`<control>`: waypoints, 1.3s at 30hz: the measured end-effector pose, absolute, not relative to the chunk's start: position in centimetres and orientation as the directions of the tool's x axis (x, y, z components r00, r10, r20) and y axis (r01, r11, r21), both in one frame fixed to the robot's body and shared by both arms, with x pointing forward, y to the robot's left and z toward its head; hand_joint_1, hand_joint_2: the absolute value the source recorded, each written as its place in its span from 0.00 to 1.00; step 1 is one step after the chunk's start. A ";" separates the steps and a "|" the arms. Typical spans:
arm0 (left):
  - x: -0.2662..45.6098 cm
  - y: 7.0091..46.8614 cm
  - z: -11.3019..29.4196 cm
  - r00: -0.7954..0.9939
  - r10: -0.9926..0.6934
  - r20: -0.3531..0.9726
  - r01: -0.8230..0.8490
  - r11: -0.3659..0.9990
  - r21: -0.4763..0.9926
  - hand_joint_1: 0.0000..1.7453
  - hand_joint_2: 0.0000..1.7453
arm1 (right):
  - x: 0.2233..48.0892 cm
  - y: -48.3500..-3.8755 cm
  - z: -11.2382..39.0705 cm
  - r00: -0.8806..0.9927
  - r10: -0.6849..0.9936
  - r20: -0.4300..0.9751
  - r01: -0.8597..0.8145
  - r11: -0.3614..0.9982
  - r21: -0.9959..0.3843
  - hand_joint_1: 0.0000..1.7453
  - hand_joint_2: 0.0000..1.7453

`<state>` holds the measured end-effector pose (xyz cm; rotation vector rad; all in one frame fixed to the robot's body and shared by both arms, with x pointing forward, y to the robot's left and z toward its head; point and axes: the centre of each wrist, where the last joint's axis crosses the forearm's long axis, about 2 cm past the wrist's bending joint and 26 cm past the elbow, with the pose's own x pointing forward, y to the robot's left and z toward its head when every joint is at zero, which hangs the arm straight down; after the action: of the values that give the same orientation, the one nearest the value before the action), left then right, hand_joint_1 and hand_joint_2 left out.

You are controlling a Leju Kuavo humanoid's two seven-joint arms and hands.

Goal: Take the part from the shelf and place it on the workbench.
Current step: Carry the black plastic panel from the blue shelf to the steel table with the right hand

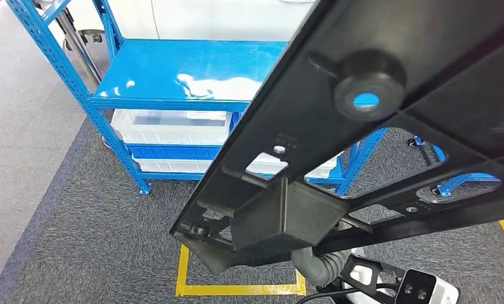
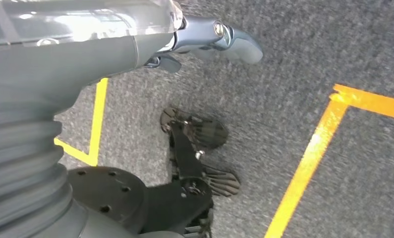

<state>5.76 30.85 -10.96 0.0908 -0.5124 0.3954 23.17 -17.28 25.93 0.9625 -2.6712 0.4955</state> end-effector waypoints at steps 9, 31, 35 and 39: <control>5.1 30.3 -11.1 0.810 0.350 0.470 -0.392 0.920 -0.011 0.00 1.00 | 22.4 -17.9 25.4 -0.709 -0.596 0.377 -0.698 0.667 -0.259 1.00 1.00; 5.5 31.3 -11.0 0.853 0.235 0.467 -0.332 0.934 0.136 0.00 1.00 | 21.5 -18.7 27.5 -0.847 -0.466 0.256 -0.525 0.811 -0.259 1.00 1.00; 5.5 31.8 -10.9 0.864 0.213 0.456 -0.315 0.936 0.159 0.00 1.00 | 21.1 -18.6 27.8 -0.864 -0.448 0.231 -0.500 0.821 -0.275 1.00 1.00; 5.5 31.9 -10.9 0.868 0.207 0.452 -0.308 0.938 0.162 0.00 1.00 | 20.9 -18.4 27.6 -0.864 -0.447 0.232 -0.499 0.819 -0.282 1.00 1.00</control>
<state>5.51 31.88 -10.93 0.2333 -0.4449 0.2715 20.88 -18.43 27.62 0.7453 -2.8468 0.5046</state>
